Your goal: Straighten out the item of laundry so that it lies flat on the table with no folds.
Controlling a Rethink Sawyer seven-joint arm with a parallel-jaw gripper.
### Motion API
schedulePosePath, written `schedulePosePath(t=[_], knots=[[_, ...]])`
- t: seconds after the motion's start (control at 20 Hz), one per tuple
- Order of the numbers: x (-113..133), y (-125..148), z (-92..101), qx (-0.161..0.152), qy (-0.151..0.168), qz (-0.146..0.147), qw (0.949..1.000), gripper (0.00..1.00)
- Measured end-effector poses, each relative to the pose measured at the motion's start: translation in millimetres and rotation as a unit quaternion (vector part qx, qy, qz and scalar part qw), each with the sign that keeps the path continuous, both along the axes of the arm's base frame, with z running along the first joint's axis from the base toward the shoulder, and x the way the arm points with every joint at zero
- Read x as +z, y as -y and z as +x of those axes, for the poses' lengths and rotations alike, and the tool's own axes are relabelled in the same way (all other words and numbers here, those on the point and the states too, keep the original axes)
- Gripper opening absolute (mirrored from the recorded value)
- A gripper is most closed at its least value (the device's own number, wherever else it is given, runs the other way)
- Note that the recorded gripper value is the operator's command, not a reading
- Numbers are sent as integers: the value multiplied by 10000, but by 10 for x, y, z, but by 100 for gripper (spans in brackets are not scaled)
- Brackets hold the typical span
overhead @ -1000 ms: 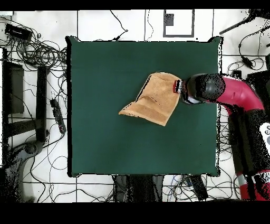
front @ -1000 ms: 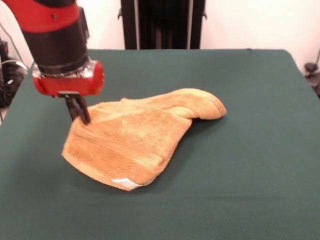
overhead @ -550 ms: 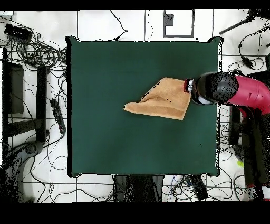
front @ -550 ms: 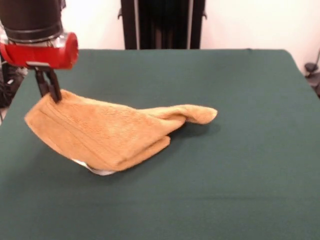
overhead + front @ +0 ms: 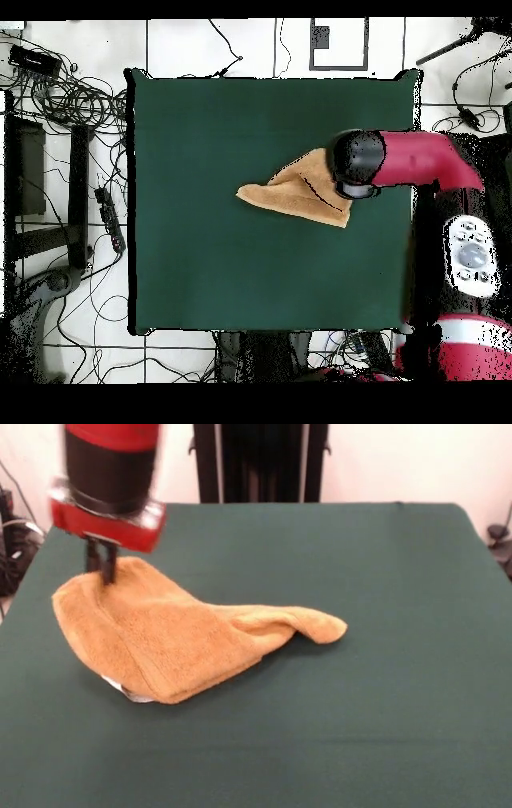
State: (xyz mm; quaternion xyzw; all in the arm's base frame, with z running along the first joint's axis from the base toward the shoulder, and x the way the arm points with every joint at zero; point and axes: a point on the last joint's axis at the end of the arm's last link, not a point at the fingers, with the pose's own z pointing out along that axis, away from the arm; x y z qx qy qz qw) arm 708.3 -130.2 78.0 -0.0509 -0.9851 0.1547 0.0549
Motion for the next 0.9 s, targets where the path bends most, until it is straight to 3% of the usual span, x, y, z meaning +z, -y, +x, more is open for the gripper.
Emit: schedulePosePath(t=[0.15, 0.3, 0.35, 0.55, 0.9], knots=[[-222, -516, 27, -235, 36, -367, 9990, 0], [-352, -711, -14, -396, 46, -450, 9982, 0], [-497, -833, -84, -551, 26, -523, 9971, 0], [-666, -850, -198, -692, -66, -653, 9954, 0], [-965, -673, -374, -850, -419, -1130, 9891, 0]])
